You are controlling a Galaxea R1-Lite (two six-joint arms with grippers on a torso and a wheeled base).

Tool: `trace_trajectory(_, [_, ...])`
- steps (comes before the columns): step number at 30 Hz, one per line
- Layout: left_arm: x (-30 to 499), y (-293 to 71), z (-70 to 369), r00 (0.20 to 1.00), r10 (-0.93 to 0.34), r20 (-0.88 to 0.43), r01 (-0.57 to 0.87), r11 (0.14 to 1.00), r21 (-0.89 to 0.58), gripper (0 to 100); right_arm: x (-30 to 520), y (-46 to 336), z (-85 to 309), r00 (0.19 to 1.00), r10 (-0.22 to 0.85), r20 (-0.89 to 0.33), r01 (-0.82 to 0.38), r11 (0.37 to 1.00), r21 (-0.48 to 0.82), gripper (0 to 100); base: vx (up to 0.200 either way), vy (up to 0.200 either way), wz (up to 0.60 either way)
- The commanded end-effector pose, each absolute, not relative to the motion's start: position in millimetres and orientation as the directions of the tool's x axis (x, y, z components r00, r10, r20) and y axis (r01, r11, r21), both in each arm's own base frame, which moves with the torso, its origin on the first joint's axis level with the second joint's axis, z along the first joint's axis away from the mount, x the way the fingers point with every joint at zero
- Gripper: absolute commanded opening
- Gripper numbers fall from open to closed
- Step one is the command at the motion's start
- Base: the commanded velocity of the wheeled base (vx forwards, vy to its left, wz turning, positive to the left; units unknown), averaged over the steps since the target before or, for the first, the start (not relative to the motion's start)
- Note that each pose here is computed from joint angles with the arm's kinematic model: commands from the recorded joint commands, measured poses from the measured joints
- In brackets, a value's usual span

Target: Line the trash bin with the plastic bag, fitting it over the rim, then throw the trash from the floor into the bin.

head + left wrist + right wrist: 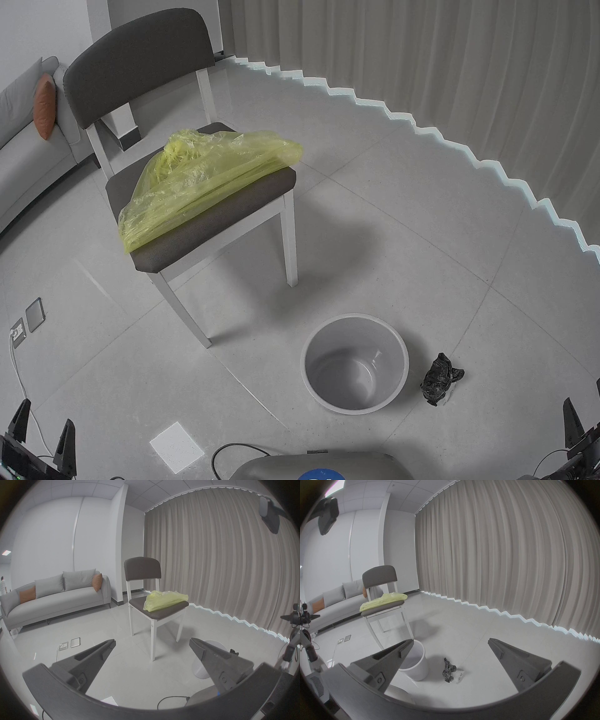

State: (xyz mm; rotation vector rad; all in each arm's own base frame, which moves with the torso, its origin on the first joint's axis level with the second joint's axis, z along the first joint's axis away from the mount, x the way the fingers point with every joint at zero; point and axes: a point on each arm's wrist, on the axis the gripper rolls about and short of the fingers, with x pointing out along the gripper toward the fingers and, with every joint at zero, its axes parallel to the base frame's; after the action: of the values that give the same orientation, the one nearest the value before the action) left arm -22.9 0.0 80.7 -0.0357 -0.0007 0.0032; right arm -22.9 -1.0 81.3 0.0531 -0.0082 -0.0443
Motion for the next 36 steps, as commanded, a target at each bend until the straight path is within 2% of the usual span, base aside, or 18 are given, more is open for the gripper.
trace_trajectory(1, [-23,0,76,1.000,0.012,0.003,-0.012,1.000,-0.028,100,-22,-1,77,0.999,-0.037,0.005,0.037,0.999,0.023,100,0.000,0.000,0.00])
trace_trajectory(2, [-23,0,76,1.000,0.014,0.003,-0.014,1.000,-0.025,100,-22,-1,77,0.999,-0.035,0.008,0.035,0.999,0.014,100,0.000,0.000,0.00])
trace_trajectory(4, [-23,0,76,1.000,-0.006,0.009,0.006,0.999,0.035,100,-24,0,90,0.994,-0.012,0.112,0.019,0.998,-0.056,100,0.000,0.000,0.00])
trace_trajectory(5, [-23,-1,77,1.000,-0.028,0.011,0.027,0.998,0.052,100,-29,0,107,0.977,0.024,0.213,-0.015,0.999,-0.048,100,0.000,0.000,0.00])
trace_trajectory(6, [-23,-1,77,0.999,-0.035,0.011,0.035,0.998,0.056,100,-32,1,116,0.964,0.044,0.261,-0.039,0.999,-0.027,100,0.000,0.000,0.00])
trace_trajectory(8, [-23,-1,77,0.999,-0.038,0.011,0.038,0.998,0.059,100,-37,1,126,0.957,0.053,0.286,-0.069,0.997,0.046,100,0.000,0.000,0.00])
trace_trajectory(11, [-23,-1,79,0.999,-0.043,0.029,0.041,0.998,0.052,100,-40,1,130,0.964,0.054,0.262,-0.091,0.987,0.132,100,0.000,0.000,0.00])
trace_trajectory(13, [-31,-2,109,0.979,-0.083,0.184,0.088,0.996,-0.019,100,-44,2,136,0.964,0.081,0.254,-0.122,0.981,0.149,100,0.000,0.000,0.00])
trace_trajectory(15, [-34,-2,118,0.969,-0.107,0.221,0.123,0.991,-0.059,100,-45,2,138,0.963,0.095,0.254,-0.136,0.980,0.149,100,0.000,0.000,0.00])
trace_trajectory(16, [-39,-3,133,0.958,-0.151,0.245,0.192,0.969,-0.154,100,-44,2,153,0.959,0.169,0.226,-0.204,0.969,0.142,100,0.000,0.000,0.00])
trace_trajectory(19, [-43,-3,133,0.968,-0.128,0.217,0.153,0.983,-0.102,100,-34,3,182,0.957,0.216,0.193,-0.244,0.960,0.138,100,0.000,0.000,0.00])
trace_trajectory(22, [-45,-2,135,0.976,-0.128,0.177,0.131,0.991,-0.001,100,-11,4,222,0.965,0.222,0.143,-0.242,0.960,0.143,100,0.000,0.000,0.00])
trace_trajectory(26, [-35,-2,156,0.987,-0.121,0.109,0.119,0.993,0.027,100,33,5,261,0.974,0.207,0.090,-0.219,0.964,0.149,100,0.000,0.000,0.00])
trace_trajectory(31, [-14,-3,194,0.993,-0.104,0.047,0.103,0.994,0.024,100,52,6,270,0.976,0.210,0.062,-0.216,0.971,0.106,100,0.000,0.000,0.00])
trace_trajectory(36, [27,-1,233,0.999,-0.029,-0.041,0.031,0.998,0.051,100,60,6,262,0.975,0.221,0.009,-0.221,0.973,0.070,100,0.000,0.000,0.00])
